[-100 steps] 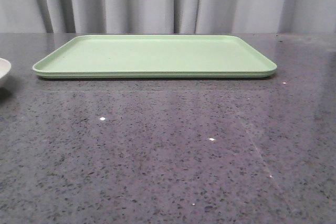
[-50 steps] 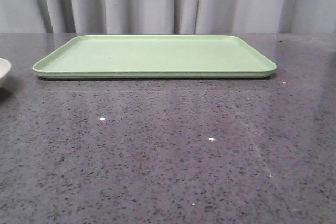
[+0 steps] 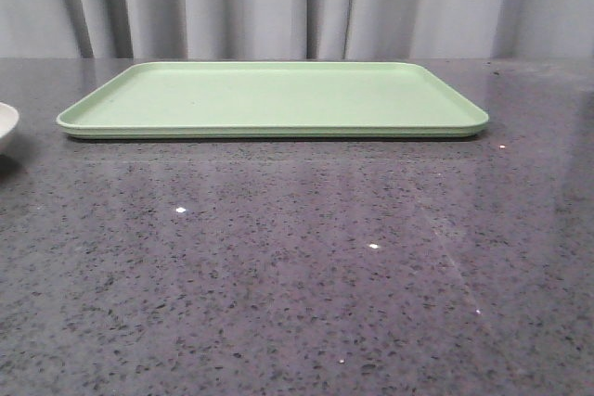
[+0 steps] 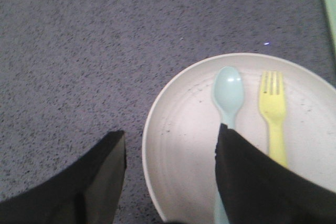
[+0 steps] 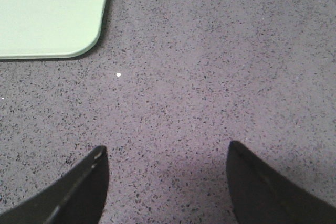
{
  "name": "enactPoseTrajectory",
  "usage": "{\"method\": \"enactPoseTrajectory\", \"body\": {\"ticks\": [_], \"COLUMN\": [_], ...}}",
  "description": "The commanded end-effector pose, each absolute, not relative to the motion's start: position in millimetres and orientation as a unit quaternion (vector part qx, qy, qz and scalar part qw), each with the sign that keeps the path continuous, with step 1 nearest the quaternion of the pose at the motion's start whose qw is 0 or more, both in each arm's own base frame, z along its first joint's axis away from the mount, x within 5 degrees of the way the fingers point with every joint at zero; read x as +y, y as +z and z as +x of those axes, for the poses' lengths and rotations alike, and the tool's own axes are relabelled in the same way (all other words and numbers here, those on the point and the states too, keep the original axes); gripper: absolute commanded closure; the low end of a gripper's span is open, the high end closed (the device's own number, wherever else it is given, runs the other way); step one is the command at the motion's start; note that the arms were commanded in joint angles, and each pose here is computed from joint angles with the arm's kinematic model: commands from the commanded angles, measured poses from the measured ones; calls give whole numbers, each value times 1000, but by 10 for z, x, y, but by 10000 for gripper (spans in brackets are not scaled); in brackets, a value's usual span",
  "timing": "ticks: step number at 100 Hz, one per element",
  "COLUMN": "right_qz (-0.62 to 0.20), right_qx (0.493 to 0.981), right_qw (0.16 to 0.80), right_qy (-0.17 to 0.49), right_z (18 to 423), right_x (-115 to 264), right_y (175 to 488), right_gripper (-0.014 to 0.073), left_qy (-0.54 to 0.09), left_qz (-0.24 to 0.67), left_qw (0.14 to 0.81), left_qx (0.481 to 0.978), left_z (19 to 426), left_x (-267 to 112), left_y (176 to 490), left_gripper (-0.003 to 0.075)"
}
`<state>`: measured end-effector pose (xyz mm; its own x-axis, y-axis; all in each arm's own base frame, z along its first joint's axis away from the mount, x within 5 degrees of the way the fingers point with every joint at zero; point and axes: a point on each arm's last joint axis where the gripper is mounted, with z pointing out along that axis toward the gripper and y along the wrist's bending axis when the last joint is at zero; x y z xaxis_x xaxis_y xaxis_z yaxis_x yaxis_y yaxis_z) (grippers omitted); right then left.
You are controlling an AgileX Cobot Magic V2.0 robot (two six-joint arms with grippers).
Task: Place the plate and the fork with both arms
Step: 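Close the left gripper on the white plate's rim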
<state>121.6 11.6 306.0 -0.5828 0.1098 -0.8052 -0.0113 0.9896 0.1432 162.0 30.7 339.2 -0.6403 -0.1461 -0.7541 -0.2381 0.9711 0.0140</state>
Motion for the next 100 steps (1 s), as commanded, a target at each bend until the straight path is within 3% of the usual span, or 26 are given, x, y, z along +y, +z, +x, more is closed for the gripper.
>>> {"method": "enactPoseTrajectory", "body": {"ticks": [1,41,100], "right_qz": [27,27,27], "right_qx": [864,865,865], "right_qw": [498,496,496], "right_qy": [64,63,63], "right_z": [1256,1254,1254], "right_x": [104,104,104], "right_y": [3224,3220,3220], "right_gripper": [106,106,106], "left_qy": [67,70,71], "left_qz": [-124,-124,-112], "left_qw": [439,347,200], "left_qx": [887,927,971], "left_z": [1743,2160,2617], "left_x": [403,530,723], "left_y": [3490,3096,2861], "left_gripper": [344,344,344]}}
